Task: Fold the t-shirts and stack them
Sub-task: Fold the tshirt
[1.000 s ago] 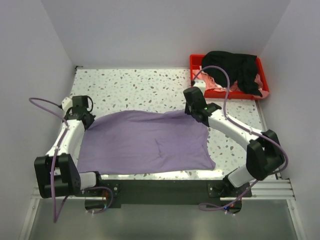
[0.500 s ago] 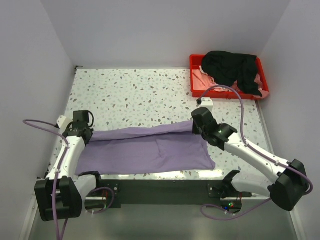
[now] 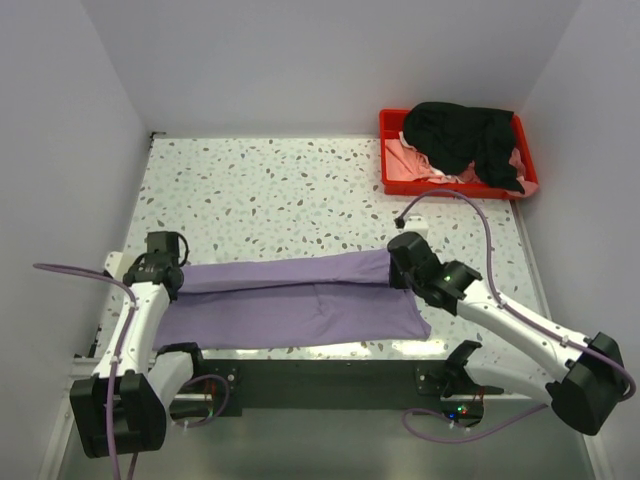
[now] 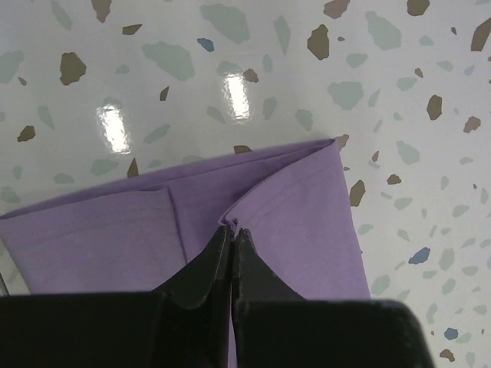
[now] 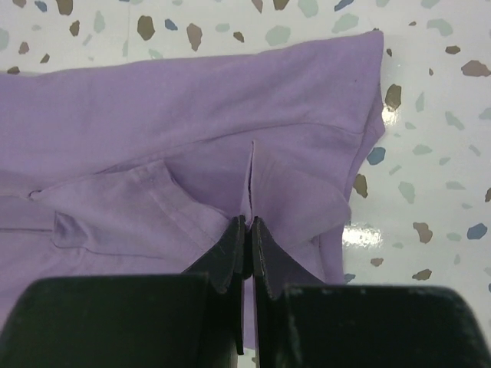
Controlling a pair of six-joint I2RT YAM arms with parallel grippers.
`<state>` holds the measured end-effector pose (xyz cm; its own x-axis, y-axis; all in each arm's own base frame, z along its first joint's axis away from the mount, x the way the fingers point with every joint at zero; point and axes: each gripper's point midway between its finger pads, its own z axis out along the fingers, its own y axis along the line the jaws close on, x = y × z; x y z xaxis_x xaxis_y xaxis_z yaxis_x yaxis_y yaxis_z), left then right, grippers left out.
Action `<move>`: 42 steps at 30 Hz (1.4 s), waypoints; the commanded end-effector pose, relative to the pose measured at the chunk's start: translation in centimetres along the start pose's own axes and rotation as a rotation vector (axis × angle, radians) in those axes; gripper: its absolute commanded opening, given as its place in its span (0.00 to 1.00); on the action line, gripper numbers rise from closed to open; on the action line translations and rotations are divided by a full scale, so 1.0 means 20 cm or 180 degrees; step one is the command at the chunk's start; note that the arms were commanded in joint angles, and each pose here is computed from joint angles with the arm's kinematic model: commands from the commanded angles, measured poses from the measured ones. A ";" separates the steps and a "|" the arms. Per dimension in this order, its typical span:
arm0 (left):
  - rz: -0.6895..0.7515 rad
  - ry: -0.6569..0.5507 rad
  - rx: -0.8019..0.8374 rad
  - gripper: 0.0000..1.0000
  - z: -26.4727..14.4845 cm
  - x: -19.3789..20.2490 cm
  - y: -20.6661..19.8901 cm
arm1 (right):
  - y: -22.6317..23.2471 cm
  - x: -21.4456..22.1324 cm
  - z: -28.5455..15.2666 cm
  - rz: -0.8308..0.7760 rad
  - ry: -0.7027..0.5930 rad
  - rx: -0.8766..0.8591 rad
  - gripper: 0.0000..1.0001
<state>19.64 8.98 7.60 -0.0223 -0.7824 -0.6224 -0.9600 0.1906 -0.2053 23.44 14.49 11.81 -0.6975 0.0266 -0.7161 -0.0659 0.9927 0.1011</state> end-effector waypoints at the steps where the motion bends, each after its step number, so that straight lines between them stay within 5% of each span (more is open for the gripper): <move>1: -0.0152 -0.0201 -0.0187 0.00 0.00 -0.06 0.05 | 0.00 0.06 -0.03 0.0023 0.0127 -0.0040 0.00; 7: -0.0167 -0.0127 -0.0232 0.01 0.01 -0.01 0.10 | 0.01 0.18 -0.09 0.0008 0.0371 -0.0210 0.00; 12: -0.0199 -0.0146 -0.0274 0.10 0.01 0.00 0.15 | 0.04 0.34 -0.09 0.0007 0.0721 -0.0445 0.07; 15: -0.0260 -0.0193 -0.0346 0.25 0.00 -0.02 0.18 | 0.09 0.43 -0.10 0.0080 0.0901 -0.0651 0.17; 18: -0.0352 -0.0274 -0.0398 0.26 -0.03 -0.06 0.20 | 0.13 0.50 -0.17 0.0094 0.1134 -0.0893 0.41; 19: -0.0412 -0.0293 -0.0396 0.29 -0.04 -0.07 0.21 | 0.14 0.50 -0.20 0.0076 0.1151 -0.0987 0.61; 21: -0.0491 -0.0328 -0.0354 0.69 -0.07 -0.10 0.21 | 0.13 0.54 -0.25 0.0051 0.1279 -0.1043 0.93; 22: -0.0507 -0.0345 -0.0311 0.84 -0.08 -0.11 0.20 | 0.12 0.52 -0.27 0.0023 0.1228 -0.1087 0.99; 23: -0.0528 -0.0351 -0.0235 1.00 -0.10 -0.13 0.18 | 0.11 0.53 -0.29 -0.0011 0.1241 -0.1069 0.99; 31: 0.0016 -0.0003 0.0757 1.00 -0.23 -0.14 -0.18 | 0.15 0.25 -0.34 -0.0188 0.0743 -0.1095 0.99; 36: 0.0352 0.0540 0.1269 1.00 -0.20 0.09 -0.30 | 0.26 0.09 -0.25 -0.0255 0.0509 -0.1129 0.99; 42: 0.0638 0.0643 0.0961 1.00 -0.05 0.23 -0.17 | 0.38 0.15 -0.10 -0.0319 0.0856 -0.1187 0.99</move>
<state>21.75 4.43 6.62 -0.2318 -0.8316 -0.5047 -0.8416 0.4316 -0.3246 18.15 19.87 10.95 -0.8535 -0.1348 -0.5034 -0.3129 0.9050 0.2882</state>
